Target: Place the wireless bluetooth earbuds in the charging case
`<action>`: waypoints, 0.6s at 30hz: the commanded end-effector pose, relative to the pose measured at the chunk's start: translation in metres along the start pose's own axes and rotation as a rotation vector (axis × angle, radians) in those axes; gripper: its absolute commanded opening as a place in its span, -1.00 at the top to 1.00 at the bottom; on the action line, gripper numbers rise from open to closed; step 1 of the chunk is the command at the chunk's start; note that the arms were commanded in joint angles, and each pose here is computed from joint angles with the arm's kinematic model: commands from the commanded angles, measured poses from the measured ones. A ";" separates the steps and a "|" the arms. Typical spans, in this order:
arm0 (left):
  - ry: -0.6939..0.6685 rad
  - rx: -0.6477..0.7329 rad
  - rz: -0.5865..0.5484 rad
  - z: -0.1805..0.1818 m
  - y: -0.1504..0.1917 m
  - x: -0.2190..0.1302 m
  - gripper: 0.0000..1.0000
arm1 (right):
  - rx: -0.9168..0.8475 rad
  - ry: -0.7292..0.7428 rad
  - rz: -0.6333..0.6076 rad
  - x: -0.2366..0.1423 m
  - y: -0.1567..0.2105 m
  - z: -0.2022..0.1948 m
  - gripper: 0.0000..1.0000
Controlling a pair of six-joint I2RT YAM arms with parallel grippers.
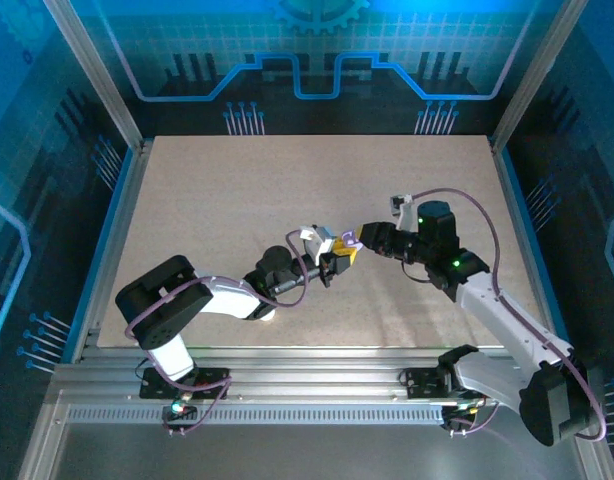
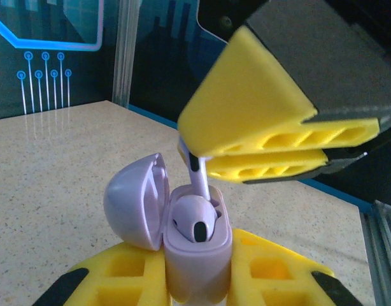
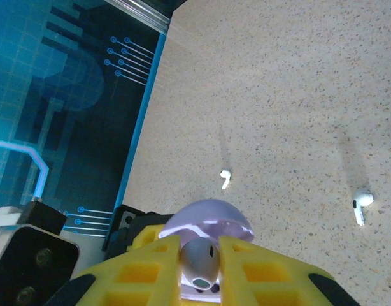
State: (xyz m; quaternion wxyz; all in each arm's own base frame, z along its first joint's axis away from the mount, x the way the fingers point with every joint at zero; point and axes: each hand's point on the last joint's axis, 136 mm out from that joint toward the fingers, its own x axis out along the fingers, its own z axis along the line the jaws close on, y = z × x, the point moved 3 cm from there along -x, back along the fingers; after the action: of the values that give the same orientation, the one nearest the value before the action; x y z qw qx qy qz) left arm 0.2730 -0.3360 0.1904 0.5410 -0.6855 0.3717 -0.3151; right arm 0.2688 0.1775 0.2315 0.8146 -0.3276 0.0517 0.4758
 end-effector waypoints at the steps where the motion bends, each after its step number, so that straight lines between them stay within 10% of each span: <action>1: -0.001 -0.010 -0.072 -0.003 -0.015 0.000 0.73 | -0.016 0.006 0.029 -0.003 0.012 -0.002 0.58; 18: 0.015 0.002 -0.085 -0.006 -0.018 -0.002 0.73 | 0.018 0.052 0.055 0.000 0.018 -0.014 0.49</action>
State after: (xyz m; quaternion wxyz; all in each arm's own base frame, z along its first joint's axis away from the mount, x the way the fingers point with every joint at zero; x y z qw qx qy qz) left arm 0.2731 -0.3358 0.1906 0.5416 -0.6868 0.3689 -0.3146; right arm 0.2633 0.1764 0.2269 0.8105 -0.3298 0.0570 0.4808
